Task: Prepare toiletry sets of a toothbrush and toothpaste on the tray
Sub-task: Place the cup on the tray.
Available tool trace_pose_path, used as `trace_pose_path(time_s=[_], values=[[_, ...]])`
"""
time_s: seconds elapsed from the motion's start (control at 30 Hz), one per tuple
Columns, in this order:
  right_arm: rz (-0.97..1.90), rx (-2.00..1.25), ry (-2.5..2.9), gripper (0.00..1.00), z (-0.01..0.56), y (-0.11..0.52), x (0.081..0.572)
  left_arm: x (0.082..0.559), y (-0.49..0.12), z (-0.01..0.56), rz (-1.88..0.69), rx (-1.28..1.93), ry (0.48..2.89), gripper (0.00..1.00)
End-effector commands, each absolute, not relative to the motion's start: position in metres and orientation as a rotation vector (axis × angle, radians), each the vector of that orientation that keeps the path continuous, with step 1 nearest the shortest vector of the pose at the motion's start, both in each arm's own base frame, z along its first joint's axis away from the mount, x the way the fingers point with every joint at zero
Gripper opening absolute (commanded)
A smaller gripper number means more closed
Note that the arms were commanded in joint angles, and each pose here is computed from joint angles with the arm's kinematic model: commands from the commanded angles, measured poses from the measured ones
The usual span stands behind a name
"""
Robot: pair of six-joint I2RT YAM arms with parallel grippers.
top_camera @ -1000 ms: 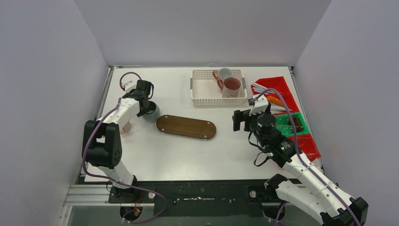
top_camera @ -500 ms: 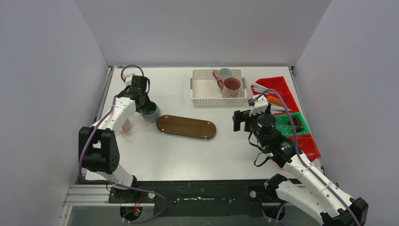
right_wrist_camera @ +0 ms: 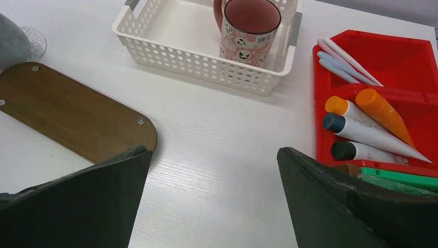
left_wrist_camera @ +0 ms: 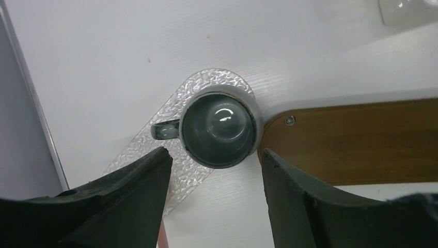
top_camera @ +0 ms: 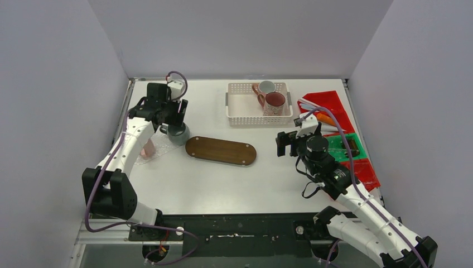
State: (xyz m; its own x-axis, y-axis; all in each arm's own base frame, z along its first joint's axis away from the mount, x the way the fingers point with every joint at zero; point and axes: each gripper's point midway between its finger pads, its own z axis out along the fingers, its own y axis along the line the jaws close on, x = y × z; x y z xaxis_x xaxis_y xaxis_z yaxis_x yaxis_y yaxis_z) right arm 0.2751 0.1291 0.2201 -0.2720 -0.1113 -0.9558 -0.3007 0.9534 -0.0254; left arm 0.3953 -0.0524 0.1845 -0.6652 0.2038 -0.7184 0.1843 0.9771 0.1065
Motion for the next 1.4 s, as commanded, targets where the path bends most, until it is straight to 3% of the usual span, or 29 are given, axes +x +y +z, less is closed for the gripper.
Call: trace_pose_path(time_s=[0.0, 0.3, 0.6, 0.87, 1.07, 1.37], values=[[0.202, -0.312, 1.775, 1.00, 0.250, 0.130, 0.275, 0.389, -0.074, 0.202, -0.055, 0.692, 2.240, 0.63], [0.139, -0.388, 1.727, 1.00, 0.270, 0.121, 0.269, 0.376, -0.068, 0.154, -0.024, 1.049, 2.375, 0.64], [0.054, -0.389, 1.730, 1.00, 0.264, 0.108, 0.269, 0.372, -0.067, 0.117, -0.071, 1.176, 2.497, 0.63], [0.025, -0.368, 1.728, 1.00, 0.259, 0.101, 0.269, 0.373, -0.069, 0.092, -0.121, 1.221, 2.578, 0.55], [0.012, -0.354, 1.731, 1.00, 0.257, 0.098, 0.269, 0.377, -0.073, 0.082, -0.168, 1.233, 2.625, 0.45], [0.020, -0.351, 1.723, 1.00, 0.259, 0.098, 0.268, 0.385, -0.081, 0.085, -0.209, 1.229, 2.606, 0.20]])
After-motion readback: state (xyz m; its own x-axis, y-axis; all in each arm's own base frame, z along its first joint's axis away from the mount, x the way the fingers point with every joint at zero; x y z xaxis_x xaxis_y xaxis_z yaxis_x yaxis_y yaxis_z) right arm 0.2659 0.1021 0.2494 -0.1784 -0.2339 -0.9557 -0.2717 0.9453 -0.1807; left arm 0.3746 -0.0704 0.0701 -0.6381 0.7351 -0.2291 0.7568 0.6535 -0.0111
